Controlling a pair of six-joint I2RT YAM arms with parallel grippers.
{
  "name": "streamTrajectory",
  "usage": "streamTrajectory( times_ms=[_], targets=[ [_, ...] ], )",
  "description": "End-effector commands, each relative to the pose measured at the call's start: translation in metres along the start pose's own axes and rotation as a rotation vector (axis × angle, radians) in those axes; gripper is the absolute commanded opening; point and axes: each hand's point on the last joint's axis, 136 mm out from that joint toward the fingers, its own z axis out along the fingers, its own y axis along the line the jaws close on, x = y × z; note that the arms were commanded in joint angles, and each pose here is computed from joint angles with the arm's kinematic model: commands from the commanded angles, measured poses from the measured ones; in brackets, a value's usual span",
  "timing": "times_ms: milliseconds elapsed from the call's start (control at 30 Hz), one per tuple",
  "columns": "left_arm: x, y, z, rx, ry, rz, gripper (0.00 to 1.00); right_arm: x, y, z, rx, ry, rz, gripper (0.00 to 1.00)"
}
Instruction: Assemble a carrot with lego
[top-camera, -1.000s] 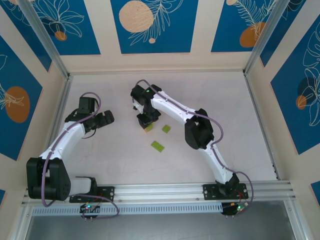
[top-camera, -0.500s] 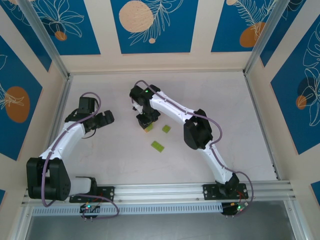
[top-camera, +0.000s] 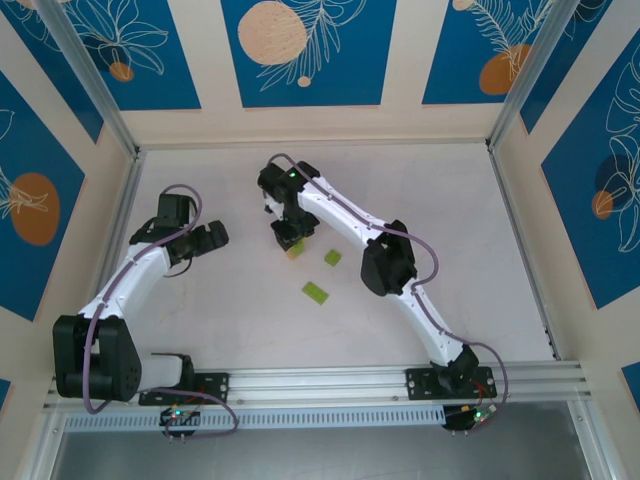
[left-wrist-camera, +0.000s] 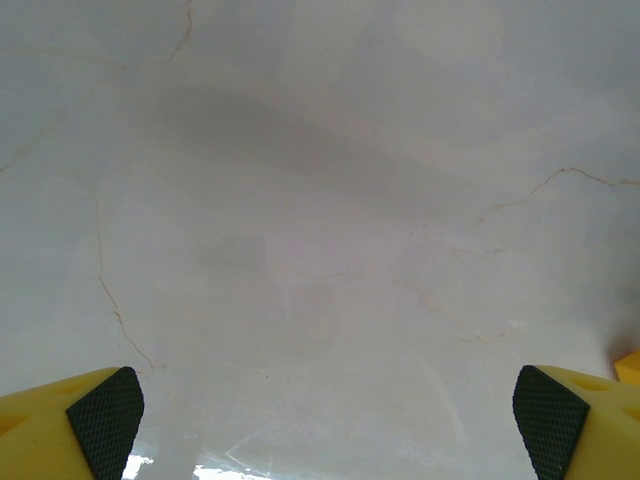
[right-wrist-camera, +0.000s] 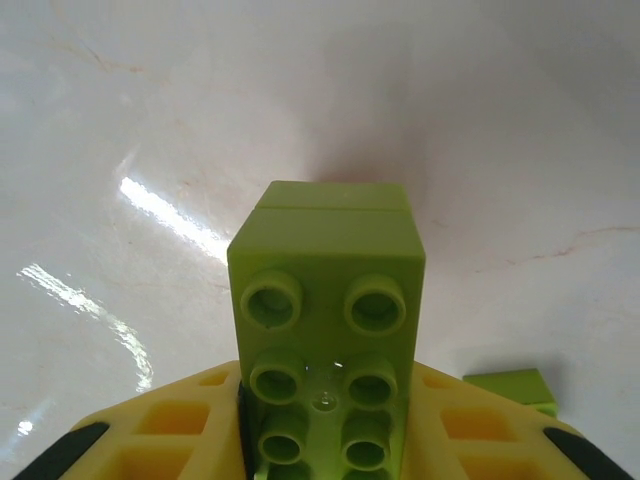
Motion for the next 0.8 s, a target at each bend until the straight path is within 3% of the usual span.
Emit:
streamTrajectory(
  times_ms=[0,467,600,767],
  targets=[
    [-0.005,0.001,-0.005,0.008,-0.005,-0.01,0.97,0.004,-0.003,-0.025,0.003,-0.022,0.037,0.34],
    [-0.004,0.002,-0.005,0.007,-0.001,-0.01,0.98,0.021,-0.006,0.005,0.007,0.067,0.036,0.35],
    [-0.004,0.002,-0.003,0.005,0.002,-0.01,0.98,0.019,-0.007,0.002,0.01,0.053,0.032,0.43],
    [-0.004,0.002,-0.003,0.006,0.001,-0.01,0.98,0.011,-0.005,-0.012,0.002,-0.003,0.026,0.6]
  ],
)
